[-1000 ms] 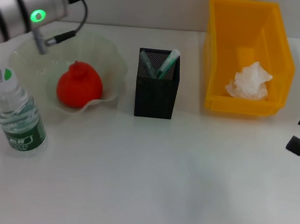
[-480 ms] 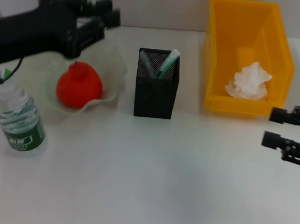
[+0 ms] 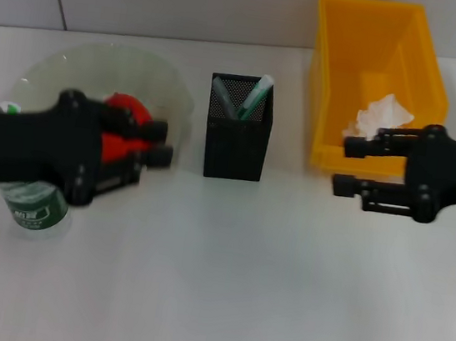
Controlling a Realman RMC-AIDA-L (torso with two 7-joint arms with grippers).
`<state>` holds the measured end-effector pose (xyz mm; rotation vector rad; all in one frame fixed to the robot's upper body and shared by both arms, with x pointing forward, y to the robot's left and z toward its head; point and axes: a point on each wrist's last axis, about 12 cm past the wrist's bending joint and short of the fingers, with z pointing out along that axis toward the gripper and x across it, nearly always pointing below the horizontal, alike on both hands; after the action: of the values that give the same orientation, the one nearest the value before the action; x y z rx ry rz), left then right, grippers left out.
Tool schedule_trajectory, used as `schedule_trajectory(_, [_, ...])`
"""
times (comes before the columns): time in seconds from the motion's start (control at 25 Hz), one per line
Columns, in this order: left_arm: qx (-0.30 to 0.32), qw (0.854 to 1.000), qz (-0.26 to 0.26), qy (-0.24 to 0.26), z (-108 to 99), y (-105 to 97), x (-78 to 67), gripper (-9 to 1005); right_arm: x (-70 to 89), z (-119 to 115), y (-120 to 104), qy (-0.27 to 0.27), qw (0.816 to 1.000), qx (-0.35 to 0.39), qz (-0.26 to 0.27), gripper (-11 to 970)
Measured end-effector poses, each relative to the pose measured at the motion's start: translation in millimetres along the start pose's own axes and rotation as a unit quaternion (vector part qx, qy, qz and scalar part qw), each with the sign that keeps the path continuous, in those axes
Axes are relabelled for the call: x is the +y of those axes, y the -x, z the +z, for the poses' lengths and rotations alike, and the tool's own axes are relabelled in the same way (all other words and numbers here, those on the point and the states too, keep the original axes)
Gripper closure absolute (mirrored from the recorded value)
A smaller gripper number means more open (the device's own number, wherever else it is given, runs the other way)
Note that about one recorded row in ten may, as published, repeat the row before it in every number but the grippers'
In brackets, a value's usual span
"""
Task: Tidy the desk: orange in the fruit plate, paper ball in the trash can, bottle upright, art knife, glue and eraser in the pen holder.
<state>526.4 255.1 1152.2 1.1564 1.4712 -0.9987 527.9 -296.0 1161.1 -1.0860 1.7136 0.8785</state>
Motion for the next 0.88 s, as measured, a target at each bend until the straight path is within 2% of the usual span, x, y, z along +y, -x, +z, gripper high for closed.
schedule_trajectory(0.08, [0.026, 0.999, -0.005, -0.018, 0, 0, -5.5, 746, -1.4, 15, 5, 0.01, 1.0, 0.016, -0.011, 370])
schedule_trajectory(0.2, [0.039, 0.999, -0.002, -0.03, 0, 0, -9.0, 745, -0.5, 22, 7, 0.019, 0.999, 0.024, -0.018, 370])
schedule_trajectory(0.28, [0.045, 0.997, 0.017, -0.068, 0, 3, -18.3, 744, 2.0, 28, 8, 0.027, 0.999, 0.033, -0.031, 370])
schedule_trajectory(0.44, [0.048, 0.995, 0.033, -0.082, 1, 8, -24.0, 742, 4.0, 30, 9, 0.032, 0.998, 0.036, -0.036, 354])
schedule_trajectory(0.64, [0.076, 0.993, 0.03, -0.083, 7, 8, -23.5, 524, 5.6, 34, 9, 0.038, 0.998, 0.038, -0.037, 273])
schedule_trajectory(0.76, [0.09, 0.992, 0.024, -0.086, 10, 6, -22.7, 326, 6.6, 35, 9, 0.041, 0.998, 0.039, -0.037, 224])
schedule_trajectory(0.88, [0.093, 0.991, 0.028, -0.088, 11, 5, -23.0, 278, 8.8, 37, 10, 0.049, 0.997, 0.042, -0.046, 193])
